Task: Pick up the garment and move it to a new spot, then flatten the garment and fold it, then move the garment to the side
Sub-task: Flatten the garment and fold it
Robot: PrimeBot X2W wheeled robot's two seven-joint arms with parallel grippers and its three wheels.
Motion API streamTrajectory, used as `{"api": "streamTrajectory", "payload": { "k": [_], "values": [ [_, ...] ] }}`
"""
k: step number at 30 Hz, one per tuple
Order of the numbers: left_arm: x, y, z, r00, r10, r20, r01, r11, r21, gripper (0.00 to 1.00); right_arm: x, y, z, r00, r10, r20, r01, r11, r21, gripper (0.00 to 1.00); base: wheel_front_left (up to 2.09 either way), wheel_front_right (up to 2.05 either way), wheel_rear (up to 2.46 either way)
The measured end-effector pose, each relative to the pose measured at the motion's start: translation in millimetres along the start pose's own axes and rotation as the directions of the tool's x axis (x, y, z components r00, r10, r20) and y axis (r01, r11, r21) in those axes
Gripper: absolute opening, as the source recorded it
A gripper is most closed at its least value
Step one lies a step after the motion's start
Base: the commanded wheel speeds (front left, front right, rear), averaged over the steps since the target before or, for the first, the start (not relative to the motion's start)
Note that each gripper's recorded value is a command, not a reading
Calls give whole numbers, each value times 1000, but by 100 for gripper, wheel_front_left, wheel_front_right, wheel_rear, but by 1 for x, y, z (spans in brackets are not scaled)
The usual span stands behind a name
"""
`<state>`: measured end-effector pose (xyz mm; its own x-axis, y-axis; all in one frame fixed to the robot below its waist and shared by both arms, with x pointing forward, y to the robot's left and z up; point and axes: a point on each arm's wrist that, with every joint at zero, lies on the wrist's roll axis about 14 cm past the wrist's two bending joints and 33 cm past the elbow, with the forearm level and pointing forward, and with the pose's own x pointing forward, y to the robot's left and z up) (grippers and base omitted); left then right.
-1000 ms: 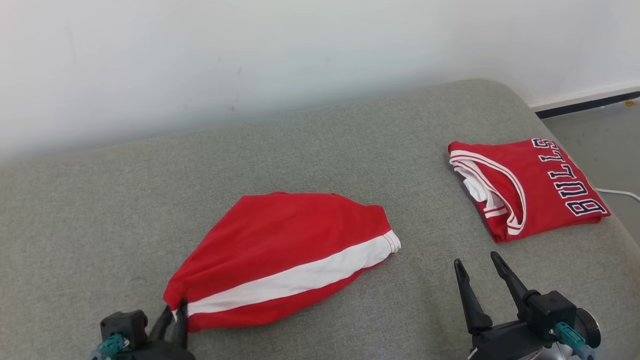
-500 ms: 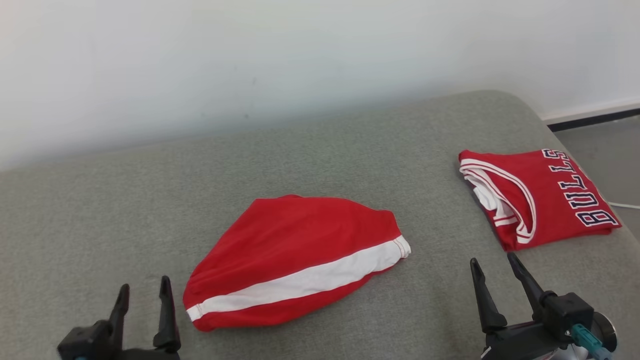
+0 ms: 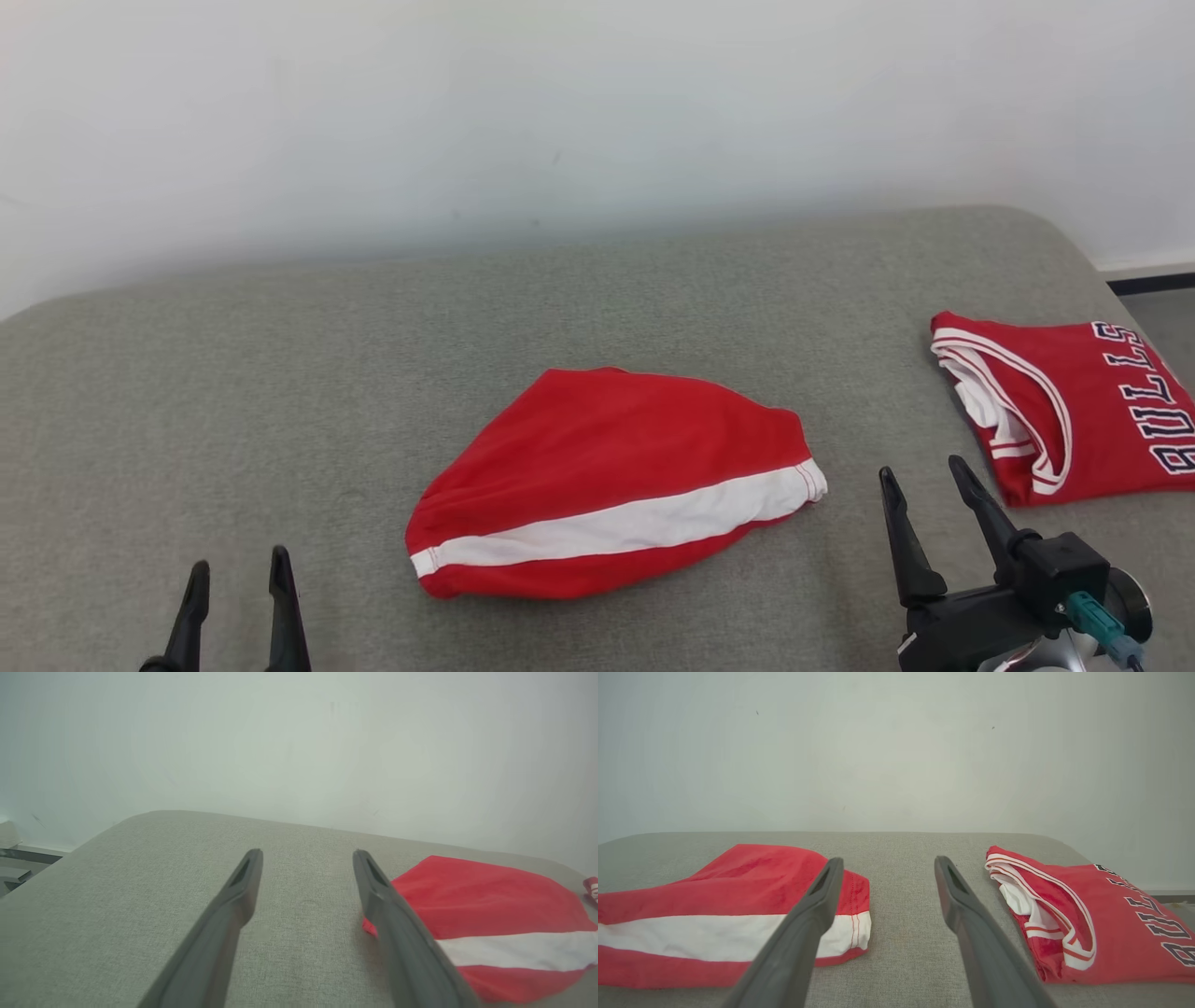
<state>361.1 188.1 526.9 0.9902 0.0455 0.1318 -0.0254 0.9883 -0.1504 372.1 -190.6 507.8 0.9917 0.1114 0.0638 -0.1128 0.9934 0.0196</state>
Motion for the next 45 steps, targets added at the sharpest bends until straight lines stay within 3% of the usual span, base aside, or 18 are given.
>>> {"api": "streamTrajectory", "payload": {
  "k": [10, 38, 45],
  "values": [
    [-22, 16, -18, 998, 23, -56, -22, 1000, 22, 100, 7, 11, -1, 999, 44, -9, -44, 999, -10, 100, 0, 0, 0],
    [-21, 5, -29, 996, -29, -86, 30, 999, 15, 100, 5, 7, -12, 998, 35, -43, -35, 999, -7, 100, 0, 0, 0],
    [-16, -22, -46, 984, -115, -135, 114, 993, -15, 100, 12, 9, -39, 982, 33, -188, -21, 998, 67, 100, 0, 0, 0]
  ]
}}
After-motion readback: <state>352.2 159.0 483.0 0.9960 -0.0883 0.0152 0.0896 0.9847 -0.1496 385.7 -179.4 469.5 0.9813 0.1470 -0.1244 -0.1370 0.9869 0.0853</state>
